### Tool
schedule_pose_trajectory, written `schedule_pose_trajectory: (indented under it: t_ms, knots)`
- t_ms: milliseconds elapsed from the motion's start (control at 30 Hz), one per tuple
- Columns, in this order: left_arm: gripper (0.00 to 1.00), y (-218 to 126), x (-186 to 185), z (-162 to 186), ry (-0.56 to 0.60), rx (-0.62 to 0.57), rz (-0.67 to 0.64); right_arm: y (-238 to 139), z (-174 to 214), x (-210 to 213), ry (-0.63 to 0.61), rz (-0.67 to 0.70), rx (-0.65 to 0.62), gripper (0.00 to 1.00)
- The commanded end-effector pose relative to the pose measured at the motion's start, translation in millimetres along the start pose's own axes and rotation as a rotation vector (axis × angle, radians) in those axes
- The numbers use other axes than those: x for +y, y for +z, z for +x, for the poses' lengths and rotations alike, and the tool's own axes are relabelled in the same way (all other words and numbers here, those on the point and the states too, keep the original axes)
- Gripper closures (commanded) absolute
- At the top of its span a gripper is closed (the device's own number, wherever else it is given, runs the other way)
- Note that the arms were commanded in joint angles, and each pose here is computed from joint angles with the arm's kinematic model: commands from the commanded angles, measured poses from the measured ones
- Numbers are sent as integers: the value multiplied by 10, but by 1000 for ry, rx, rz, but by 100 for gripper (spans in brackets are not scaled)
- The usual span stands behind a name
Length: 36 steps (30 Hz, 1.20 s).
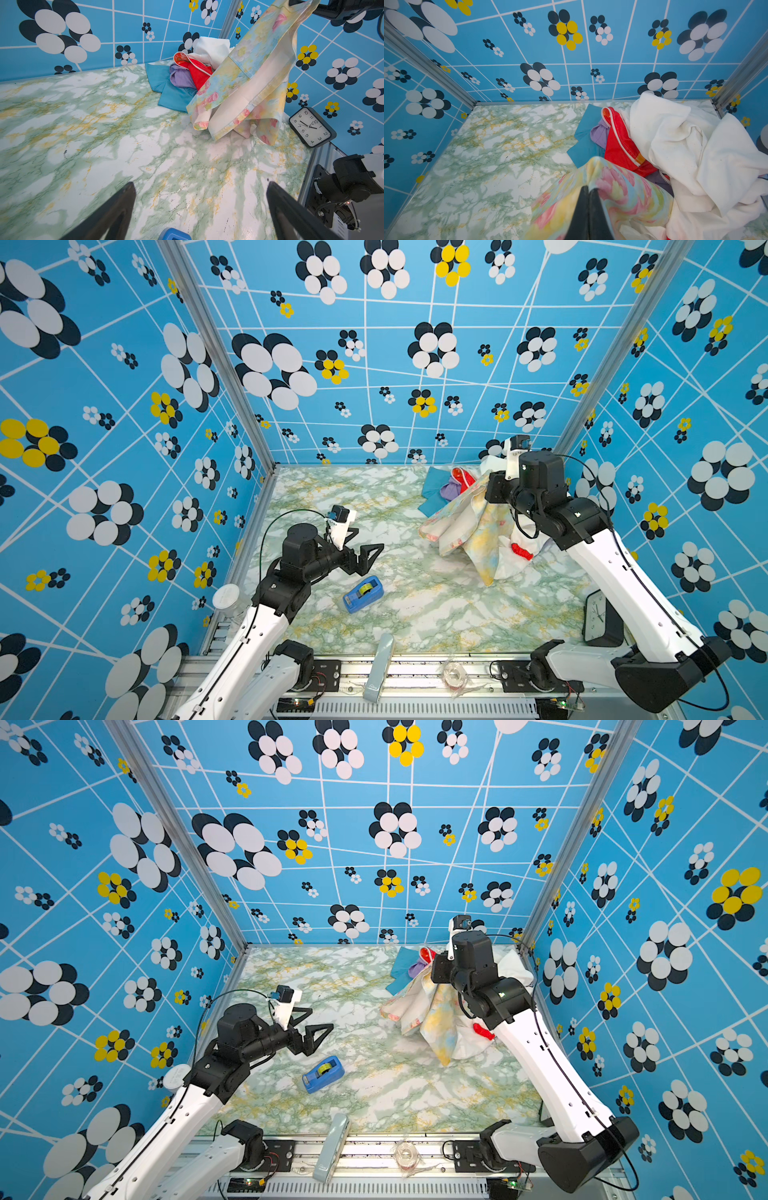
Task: Pick out a specific cloth from the pile
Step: 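Lift the floral cloth with the right gripper and pull it out of the pile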
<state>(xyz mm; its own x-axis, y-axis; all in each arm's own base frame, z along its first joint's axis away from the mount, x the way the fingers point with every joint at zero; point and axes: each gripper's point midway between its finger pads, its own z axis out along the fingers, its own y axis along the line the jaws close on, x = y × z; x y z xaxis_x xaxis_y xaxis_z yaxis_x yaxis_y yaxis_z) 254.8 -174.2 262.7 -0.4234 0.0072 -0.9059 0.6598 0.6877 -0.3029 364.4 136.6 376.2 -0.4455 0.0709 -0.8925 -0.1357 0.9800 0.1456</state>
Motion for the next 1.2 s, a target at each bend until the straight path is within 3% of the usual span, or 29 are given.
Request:
schedule_pose_trajectory:
  t_ms: [0, 700, 1167]
  knots:
    - [1, -48, -34, -47, 2, -14, -5, -106, -232, 164, 17, -68, -57, 100]
    - [1, -203, -50, -169, 17, -44, -52, -209, -965, 958, 20, -384, -199, 100]
    - [1, -395, -59, -219, 22, -90, -105, 189, -1126, 1663, -24, -538, -194, 100]
